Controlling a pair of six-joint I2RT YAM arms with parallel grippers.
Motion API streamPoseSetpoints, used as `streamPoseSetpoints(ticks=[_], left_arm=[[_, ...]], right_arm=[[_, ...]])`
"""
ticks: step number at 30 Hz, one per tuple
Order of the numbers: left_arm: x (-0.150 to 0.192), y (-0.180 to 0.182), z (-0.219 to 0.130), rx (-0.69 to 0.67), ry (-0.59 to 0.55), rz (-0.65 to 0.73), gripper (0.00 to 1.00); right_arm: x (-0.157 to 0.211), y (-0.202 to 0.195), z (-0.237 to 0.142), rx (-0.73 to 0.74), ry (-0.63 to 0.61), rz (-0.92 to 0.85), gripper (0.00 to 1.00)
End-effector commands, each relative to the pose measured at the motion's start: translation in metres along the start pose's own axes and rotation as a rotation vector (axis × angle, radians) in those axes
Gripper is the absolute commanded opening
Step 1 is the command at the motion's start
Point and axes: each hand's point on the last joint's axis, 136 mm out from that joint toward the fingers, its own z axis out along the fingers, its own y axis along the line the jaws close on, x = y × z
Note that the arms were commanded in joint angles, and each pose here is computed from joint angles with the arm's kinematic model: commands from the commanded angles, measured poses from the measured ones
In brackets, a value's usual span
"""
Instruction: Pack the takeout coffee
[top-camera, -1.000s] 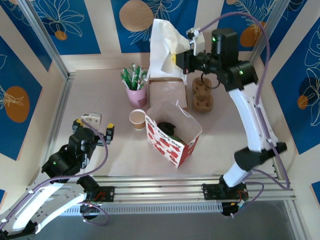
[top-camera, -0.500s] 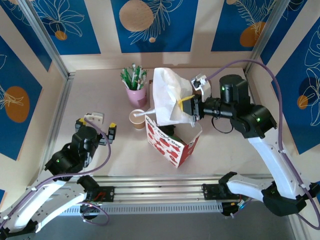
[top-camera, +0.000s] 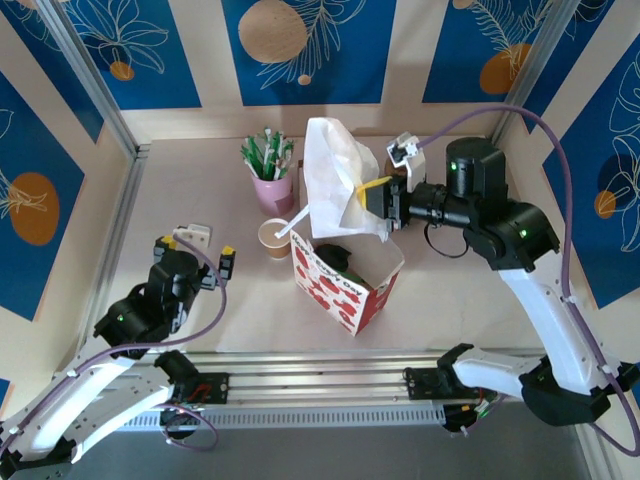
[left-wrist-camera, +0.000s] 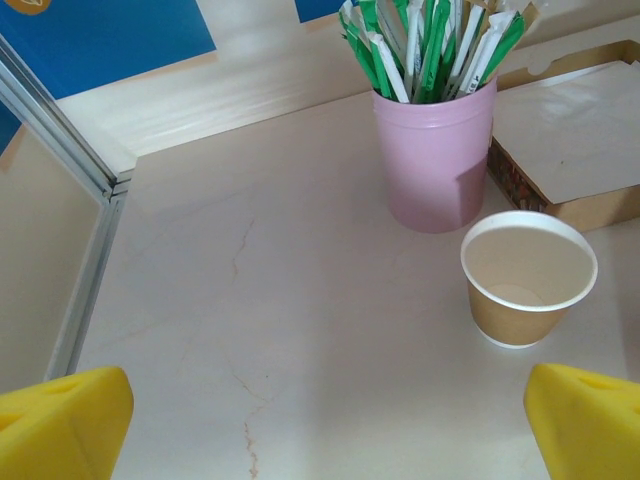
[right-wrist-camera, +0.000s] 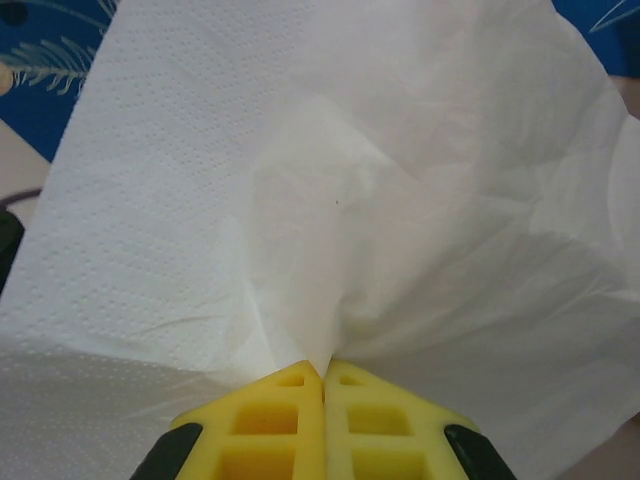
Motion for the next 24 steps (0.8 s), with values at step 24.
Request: streamPoseSetpoints(ticks=[24], left_arm=[[-0.004, 0.004, -0.004, -0.001, -0.027, -0.018, 1.00]], right_arm=[[-0.089, -0.038, 0.143, 0.070, 0.023, -0.101, 0.00]])
